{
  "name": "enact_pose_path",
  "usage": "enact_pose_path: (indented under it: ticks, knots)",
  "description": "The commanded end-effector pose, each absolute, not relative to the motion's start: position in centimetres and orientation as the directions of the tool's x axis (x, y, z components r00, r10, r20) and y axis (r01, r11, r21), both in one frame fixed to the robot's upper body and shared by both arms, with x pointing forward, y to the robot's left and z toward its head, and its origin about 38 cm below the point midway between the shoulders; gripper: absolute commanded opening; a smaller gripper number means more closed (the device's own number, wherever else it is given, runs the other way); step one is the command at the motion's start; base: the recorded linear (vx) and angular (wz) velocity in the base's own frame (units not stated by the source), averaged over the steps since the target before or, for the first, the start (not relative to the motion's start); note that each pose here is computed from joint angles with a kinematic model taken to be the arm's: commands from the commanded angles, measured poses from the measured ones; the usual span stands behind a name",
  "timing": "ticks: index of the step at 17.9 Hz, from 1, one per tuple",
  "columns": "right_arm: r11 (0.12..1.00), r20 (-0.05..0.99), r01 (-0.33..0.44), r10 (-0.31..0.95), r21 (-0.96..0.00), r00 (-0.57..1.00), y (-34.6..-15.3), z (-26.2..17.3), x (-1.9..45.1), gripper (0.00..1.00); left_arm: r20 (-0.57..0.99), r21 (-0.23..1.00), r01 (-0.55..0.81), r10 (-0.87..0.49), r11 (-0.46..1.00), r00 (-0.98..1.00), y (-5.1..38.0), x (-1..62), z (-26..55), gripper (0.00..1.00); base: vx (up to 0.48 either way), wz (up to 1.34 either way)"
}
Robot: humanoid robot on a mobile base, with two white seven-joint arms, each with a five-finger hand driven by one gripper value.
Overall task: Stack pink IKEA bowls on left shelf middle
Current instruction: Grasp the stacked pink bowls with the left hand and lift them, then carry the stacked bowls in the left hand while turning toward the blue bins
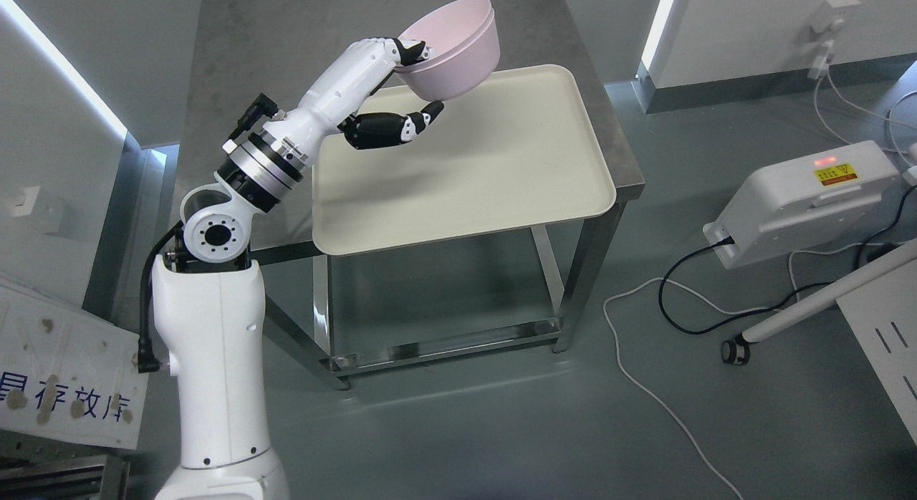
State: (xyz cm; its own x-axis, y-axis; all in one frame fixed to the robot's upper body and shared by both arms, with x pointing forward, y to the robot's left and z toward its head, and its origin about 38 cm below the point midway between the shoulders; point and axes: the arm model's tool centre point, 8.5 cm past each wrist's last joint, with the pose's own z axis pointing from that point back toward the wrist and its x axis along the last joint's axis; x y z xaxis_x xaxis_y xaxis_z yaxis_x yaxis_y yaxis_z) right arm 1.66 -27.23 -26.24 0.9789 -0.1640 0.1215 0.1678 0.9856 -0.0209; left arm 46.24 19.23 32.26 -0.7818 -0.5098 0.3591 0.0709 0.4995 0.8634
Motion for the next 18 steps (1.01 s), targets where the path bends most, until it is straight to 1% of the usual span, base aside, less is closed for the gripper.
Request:
enact_pose_path:
  ticks: [1,6,11,18]
  knots:
    - [0.985,0.124,0.166,-0.161,-0.038,0.979,-28.3,-26.1,1.7,1.0,0.311,0.858,-0.009,-0.534,0.513,-0.787,21.1,45.0,34.3,0.03,0.0,0.0]
    - [0.985,0.124,0.166,-0.161,-0.038,0.979,-28.3,-26.1,1.7,1.0,0.315,0.851,-0.008,-0.523,0.525,-0.792,21.2,44.9,34.5,0.03,-0.007,-0.01]
    - [0.985,0.124,0.166,-0.161,-0.038,0.979,-28.3,-26.1,1.7,1.0,0.326,0.84,-0.024,-0.539,0.542,-0.777,22.3,44.9,34.6,0.03,-0.074,-0.06]
    - [0.985,0.124,0.167,-0.161,-0.04,0.979,-28.4,-26.1,1.7,1.0,0.326,0.841,-0.024,-0.542,0.54,-0.775,22.4,44.9,34.8,0.03,-0.214,-0.12]
